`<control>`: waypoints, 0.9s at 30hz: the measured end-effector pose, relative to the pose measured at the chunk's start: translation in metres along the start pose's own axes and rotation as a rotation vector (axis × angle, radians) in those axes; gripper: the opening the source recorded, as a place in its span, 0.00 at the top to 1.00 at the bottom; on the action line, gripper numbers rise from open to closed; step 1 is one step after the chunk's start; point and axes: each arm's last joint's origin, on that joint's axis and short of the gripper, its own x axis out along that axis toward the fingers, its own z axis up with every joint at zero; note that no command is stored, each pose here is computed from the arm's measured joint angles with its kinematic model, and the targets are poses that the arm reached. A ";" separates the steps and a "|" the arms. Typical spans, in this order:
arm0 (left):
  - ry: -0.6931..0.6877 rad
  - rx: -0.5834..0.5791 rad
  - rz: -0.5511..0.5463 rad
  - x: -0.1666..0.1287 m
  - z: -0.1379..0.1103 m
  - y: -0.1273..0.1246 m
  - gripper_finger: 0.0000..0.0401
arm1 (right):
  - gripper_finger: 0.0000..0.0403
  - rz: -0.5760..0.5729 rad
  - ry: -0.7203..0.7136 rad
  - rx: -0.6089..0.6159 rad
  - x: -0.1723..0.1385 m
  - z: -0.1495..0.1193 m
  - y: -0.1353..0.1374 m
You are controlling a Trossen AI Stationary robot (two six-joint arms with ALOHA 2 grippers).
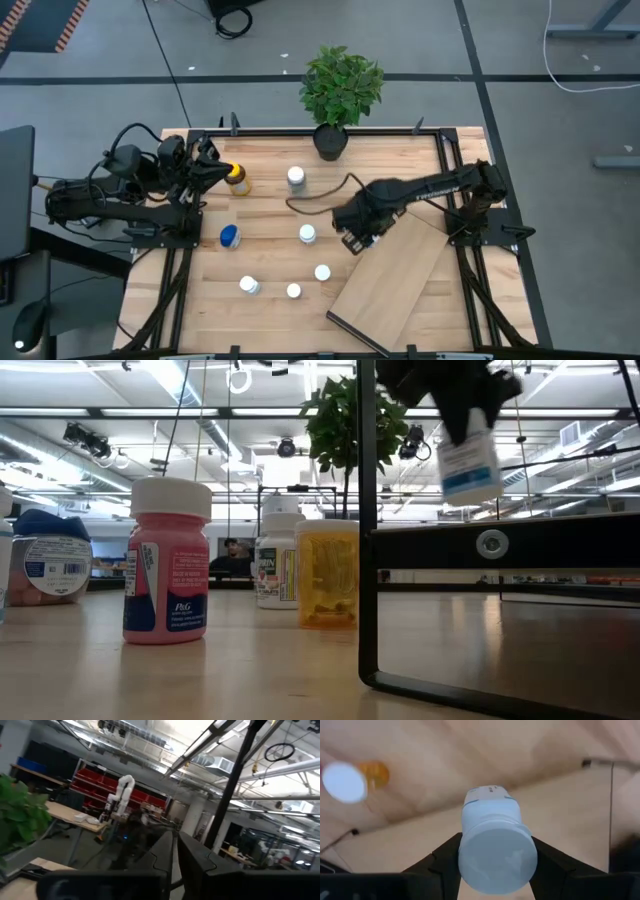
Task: Pick and place medicine bottles onto shelf by color
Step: Put the top right white medicine bottle on the shelf
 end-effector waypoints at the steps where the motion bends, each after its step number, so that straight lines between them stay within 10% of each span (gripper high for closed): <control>1: -0.002 0.007 0.006 0.000 0.000 0.001 0.90 | 0.53 -0.002 0.000 0.010 0.000 -0.007 0.003; 18: -0.031 0.037 0.092 -0.001 0.004 0.011 0.64 | 0.53 -0.025 -0.030 0.316 -0.011 -0.111 0.016; 27: 0.025 0.002 0.121 -0.001 -0.002 0.013 0.56 | 0.53 0.206 -0.013 0.199 -0.011 -0.146 0.042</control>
